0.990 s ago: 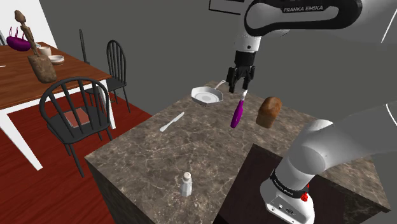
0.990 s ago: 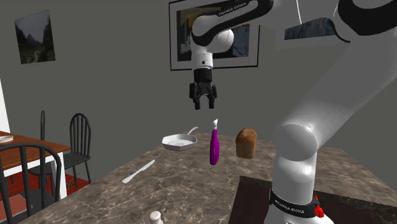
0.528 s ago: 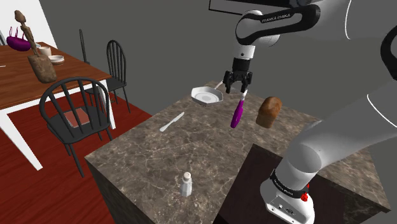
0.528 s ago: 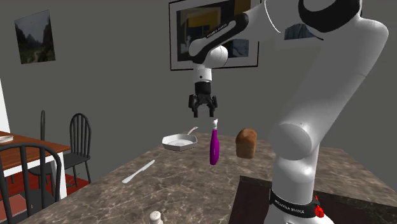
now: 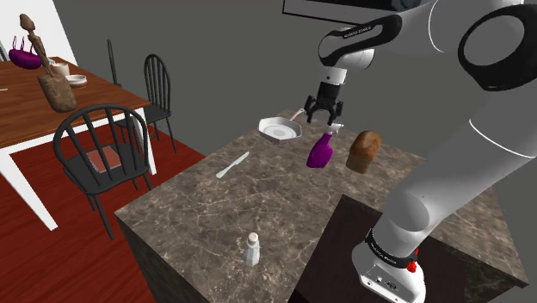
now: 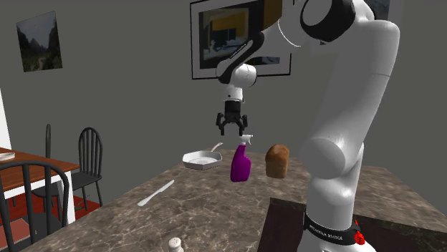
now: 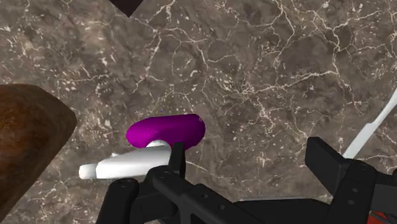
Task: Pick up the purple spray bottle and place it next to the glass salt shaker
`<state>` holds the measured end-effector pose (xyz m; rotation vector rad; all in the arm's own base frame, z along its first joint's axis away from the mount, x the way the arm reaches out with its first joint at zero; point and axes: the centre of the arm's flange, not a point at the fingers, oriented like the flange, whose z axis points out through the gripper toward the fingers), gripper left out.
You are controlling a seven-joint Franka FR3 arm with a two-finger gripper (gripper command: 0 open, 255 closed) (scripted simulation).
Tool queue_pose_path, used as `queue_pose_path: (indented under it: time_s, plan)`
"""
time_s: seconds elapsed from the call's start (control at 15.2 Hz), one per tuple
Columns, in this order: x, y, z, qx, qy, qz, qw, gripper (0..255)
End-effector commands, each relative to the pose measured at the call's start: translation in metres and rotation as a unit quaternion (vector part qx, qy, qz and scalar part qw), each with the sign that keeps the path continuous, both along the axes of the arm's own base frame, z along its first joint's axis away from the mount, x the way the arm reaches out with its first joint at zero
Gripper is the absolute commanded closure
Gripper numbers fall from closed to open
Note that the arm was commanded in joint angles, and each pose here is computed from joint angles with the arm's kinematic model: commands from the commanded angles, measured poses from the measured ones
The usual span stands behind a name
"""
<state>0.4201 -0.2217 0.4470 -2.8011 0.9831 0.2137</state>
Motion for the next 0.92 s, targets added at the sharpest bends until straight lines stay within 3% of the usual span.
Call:
queue_pose_path:
  time_s: [0.0,0.33,0.4,0.46,0.66,0.86]
  plan:
    - [-0.004,-0.026,-0.041,0.015,0.03,-0.036,0.9988,0]
    - [-0.009,-0.085,-0.083,0.03,0.043,-0.119,0.9916,0]
    - [0.016,-0.092,-0.01,-0.063,-0.109,-0.118,0.9849,0]
    - [0.016,-0.092,-0.01,-0.063,-0.109,-0.118,0.9849,0]
    - [-0.006,-0.057,-0.034,-0.14,-0.097,-0.125,0.9774,0]
    - [-0.029,-0.026,-0.062,-0.216,-0.083,-0.132,0.9638,0]
